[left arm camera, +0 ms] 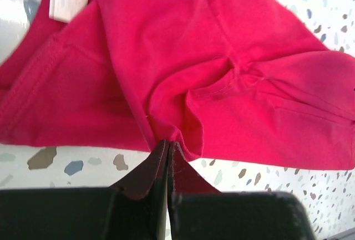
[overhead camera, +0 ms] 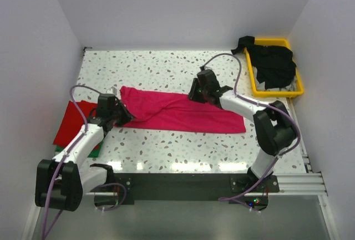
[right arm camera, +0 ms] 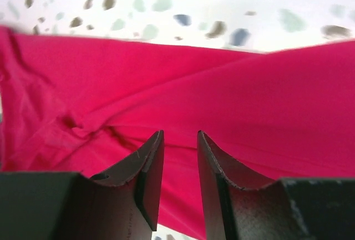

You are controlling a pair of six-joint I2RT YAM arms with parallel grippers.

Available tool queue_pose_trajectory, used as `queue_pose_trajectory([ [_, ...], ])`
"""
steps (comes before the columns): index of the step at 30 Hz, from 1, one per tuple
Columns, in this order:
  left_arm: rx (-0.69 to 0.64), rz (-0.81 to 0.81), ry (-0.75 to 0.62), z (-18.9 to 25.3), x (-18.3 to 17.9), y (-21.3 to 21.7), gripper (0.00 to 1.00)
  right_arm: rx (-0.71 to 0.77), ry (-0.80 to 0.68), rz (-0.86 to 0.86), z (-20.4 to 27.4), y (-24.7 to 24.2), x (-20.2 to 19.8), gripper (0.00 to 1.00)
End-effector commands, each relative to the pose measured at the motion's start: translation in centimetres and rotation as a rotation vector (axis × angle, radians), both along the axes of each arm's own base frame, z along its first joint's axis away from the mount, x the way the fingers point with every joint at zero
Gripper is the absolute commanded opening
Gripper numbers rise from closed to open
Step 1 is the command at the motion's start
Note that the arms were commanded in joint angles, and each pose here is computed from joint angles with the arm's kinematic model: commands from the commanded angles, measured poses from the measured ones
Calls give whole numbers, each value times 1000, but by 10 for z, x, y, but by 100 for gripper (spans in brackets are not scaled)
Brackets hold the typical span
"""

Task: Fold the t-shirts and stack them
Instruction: Fold the tshirt

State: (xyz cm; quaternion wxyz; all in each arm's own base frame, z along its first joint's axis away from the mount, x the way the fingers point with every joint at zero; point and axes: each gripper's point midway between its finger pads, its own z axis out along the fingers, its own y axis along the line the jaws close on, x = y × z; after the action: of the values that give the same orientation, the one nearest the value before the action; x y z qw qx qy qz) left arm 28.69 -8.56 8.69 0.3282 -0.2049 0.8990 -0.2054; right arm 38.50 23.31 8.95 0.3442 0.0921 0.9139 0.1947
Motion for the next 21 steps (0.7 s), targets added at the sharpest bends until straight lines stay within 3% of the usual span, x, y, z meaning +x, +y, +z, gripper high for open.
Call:
queue_pose_trajectory([
  [1, -76, 42, 14, -12, -5, -5, 0, 53, -92, 143, 29, 54, 14, 35],
  [11, -102, 90, 88, -44, -24, -4, 0, 42, -158, 511, 36, 173, -9, 36],
  [21, -100, 99, 92, -47, -25, -2, 0, -123, -147, 630, 4, 214, -31, 43],
])
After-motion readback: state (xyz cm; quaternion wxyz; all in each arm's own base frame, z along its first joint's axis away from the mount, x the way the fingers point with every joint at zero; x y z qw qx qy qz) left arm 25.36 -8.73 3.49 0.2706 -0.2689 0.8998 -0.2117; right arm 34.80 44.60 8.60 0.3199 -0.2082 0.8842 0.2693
